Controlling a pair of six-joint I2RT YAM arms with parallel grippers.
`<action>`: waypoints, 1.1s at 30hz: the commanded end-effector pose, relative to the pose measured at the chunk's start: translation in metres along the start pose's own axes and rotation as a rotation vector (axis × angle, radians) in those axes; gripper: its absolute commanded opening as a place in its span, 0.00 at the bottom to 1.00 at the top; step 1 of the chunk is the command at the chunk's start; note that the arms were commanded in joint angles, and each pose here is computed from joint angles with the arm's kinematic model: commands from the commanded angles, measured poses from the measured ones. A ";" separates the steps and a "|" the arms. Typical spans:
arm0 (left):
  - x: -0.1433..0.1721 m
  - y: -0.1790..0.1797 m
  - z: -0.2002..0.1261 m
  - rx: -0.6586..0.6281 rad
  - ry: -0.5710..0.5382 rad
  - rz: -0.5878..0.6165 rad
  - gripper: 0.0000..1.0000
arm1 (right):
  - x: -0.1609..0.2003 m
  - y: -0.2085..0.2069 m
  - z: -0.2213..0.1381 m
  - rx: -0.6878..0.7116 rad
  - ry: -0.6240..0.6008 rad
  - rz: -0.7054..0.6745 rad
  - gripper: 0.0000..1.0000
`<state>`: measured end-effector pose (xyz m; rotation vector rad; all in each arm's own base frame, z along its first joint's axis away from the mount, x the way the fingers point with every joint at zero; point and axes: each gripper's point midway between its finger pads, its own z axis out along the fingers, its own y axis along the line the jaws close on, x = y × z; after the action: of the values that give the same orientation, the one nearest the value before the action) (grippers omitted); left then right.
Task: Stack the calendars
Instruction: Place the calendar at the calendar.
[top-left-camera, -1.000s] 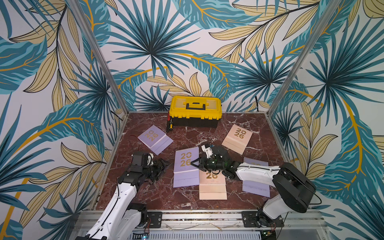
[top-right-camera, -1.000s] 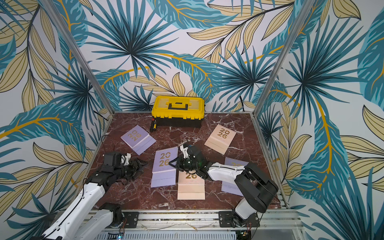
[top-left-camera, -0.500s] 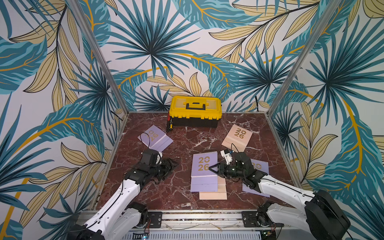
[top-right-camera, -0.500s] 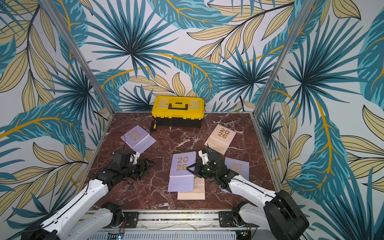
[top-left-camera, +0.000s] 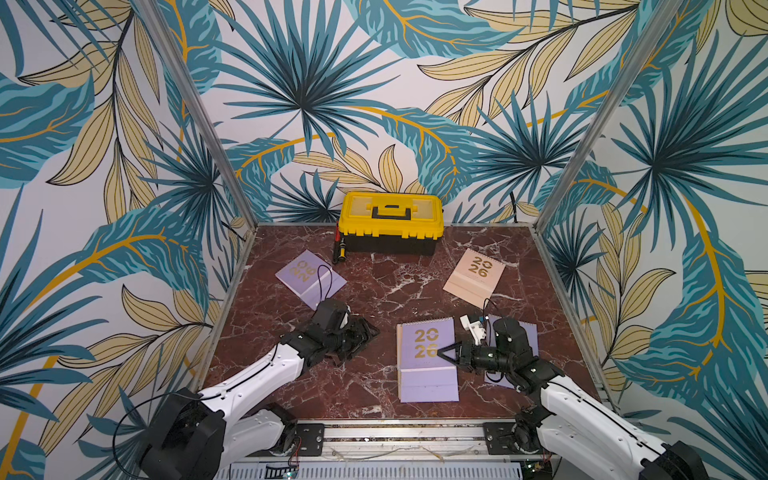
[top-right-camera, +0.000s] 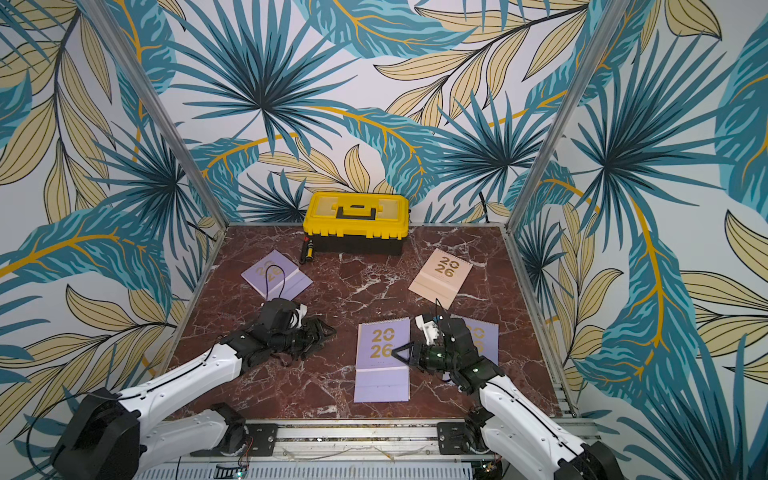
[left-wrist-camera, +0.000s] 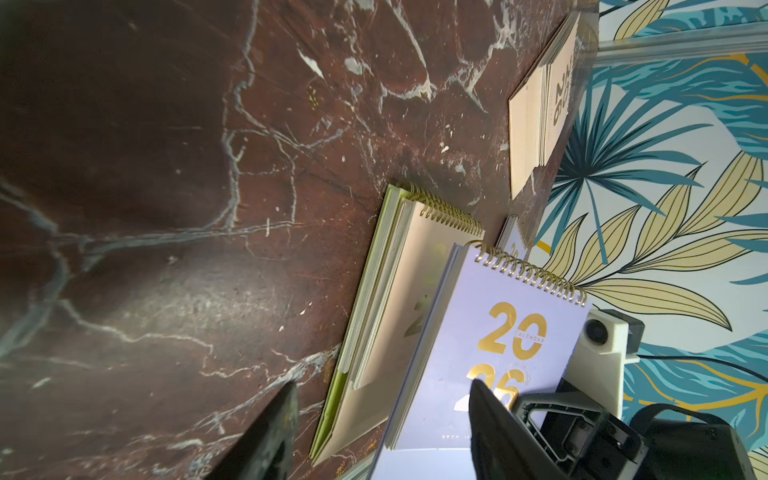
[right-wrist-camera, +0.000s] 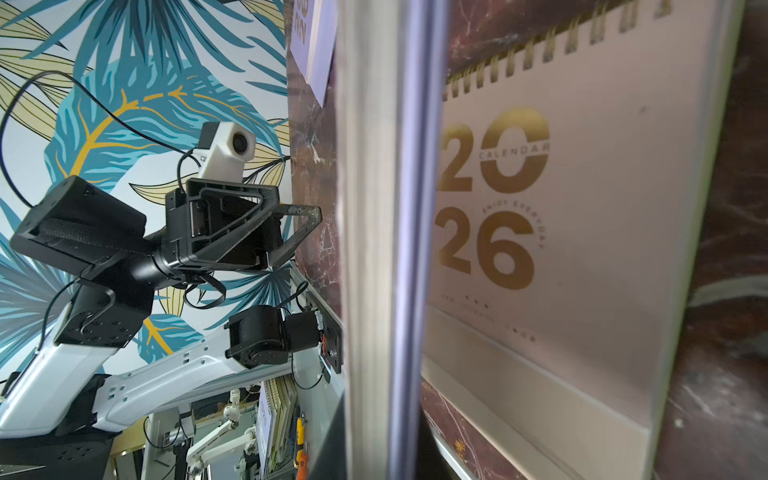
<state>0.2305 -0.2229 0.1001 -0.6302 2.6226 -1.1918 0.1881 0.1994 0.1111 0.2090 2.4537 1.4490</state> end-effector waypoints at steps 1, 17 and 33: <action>-0.007 -0.028 0.004 0.063 -0.030 0.034 0.65 | 0.008 -0.003 0.002 -0.031 0.054 -0.029 0.00; 0.002 -0.026 0.035 0.058 0.021 0.023 0.65 | -0.011 0.004 0.013 -0.114 0.035 -0.033 0.00; 0.006 -0.032 0.053 0.083 0.057 0.014 0.65 | -0.024 0.003 0.017 -0.136 0.055 -0.040 0.00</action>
<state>0.2426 -0.2679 0.0710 -0.6068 2.6564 -1.2609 0.2090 0.2026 0.0899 0.2068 2.4601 1.5706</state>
